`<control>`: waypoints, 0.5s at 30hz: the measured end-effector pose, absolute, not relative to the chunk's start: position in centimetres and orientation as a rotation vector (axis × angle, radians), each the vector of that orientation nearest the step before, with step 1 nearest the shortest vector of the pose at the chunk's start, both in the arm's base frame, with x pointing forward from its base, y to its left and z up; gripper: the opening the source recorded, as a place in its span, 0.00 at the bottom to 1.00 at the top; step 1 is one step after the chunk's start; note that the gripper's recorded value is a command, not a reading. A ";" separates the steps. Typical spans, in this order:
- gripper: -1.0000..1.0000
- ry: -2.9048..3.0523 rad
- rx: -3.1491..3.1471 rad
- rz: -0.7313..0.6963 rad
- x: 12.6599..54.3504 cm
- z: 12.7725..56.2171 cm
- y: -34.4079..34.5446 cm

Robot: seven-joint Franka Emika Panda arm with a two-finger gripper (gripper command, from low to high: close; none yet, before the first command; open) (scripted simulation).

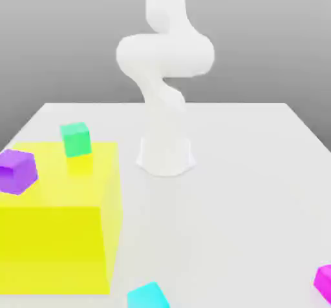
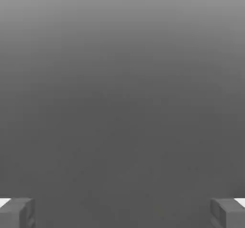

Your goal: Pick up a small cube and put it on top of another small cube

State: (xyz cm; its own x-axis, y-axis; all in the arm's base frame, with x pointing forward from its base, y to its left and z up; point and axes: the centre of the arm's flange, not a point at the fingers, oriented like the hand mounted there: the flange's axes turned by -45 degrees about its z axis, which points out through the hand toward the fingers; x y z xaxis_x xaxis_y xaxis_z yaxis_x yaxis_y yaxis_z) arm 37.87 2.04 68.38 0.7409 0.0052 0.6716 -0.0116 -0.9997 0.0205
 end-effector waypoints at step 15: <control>0.50 0.179 2.965 0.580 50.4 46.7 15.2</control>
